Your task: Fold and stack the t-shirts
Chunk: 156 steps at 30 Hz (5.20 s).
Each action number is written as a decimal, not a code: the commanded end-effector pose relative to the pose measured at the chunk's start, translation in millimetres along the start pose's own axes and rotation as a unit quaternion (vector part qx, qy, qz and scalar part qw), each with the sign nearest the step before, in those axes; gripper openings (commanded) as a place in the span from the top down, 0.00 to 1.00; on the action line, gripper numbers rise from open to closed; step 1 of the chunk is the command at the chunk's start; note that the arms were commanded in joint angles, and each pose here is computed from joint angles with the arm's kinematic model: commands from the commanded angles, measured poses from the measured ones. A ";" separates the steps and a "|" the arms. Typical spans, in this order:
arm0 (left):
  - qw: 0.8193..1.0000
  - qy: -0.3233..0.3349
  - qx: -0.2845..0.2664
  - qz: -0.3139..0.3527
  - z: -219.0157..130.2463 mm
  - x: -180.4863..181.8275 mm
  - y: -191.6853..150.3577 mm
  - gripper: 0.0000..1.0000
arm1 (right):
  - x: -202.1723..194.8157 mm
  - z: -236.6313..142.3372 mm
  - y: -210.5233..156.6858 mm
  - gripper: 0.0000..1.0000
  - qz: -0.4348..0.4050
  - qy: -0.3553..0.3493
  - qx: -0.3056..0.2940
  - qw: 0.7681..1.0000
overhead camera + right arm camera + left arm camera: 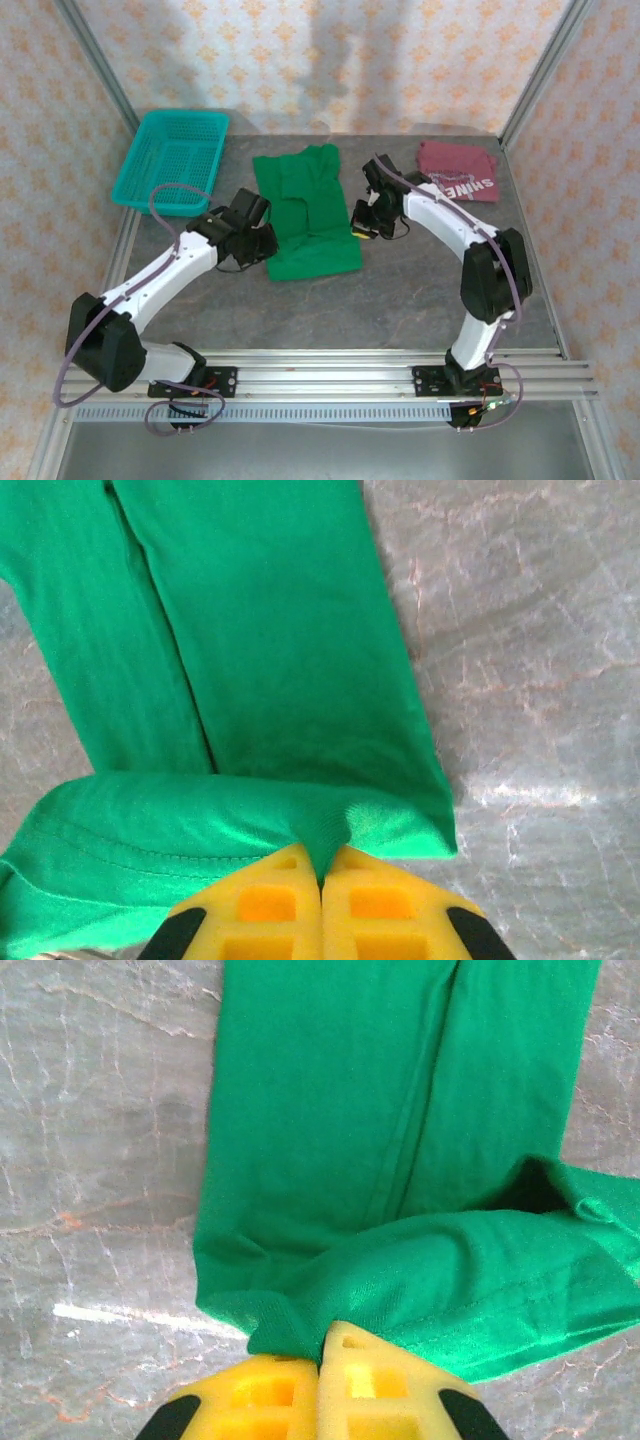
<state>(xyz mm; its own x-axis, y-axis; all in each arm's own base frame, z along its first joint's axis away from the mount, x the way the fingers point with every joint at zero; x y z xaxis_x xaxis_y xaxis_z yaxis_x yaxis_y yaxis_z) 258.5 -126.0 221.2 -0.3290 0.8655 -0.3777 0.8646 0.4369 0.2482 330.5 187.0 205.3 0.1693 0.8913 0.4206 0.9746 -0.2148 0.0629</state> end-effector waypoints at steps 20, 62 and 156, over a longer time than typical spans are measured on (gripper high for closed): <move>0.999 0.014 0.038 0.014 60.4 -5.6 84.7 1.00 | 6.8 54.2 81.7 1.00 0.020 -0.029 0.028 0.999; 0.989 -0.117 0.020 -0.085 29.9 25.6 15.9 0.24 | -52.5 39.9 20.1 0.27 0.057 0.161 0.006 0.985; 0.994 -0.096 -0.009 -0.055 -51.8 25.2 -29.7 1.00 | 1.6 -65.1 -91.5 1.00 0.079 0.098 -0.028 0.992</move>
<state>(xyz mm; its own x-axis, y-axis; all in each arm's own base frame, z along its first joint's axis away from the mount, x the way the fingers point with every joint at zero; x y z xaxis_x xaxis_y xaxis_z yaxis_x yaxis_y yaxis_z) 193.4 -107.7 240.2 -0.3649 0.7533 -0.5471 0.8221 0.5365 0.1904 221.3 187.1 255.7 0.3077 0.7137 0.6293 0.9181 -0.3964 0.0006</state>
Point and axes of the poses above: each hand's point on the last joint's axis, 136 mm out from that joint toward the fingers, its own z axis out along the fingers, its own x axis along the line the jaws close on, y = z × x, the point moved 9 cm from there along -z, back along the fingers, and after that the axes turned 1 degree about z, right-handed, at the moved point
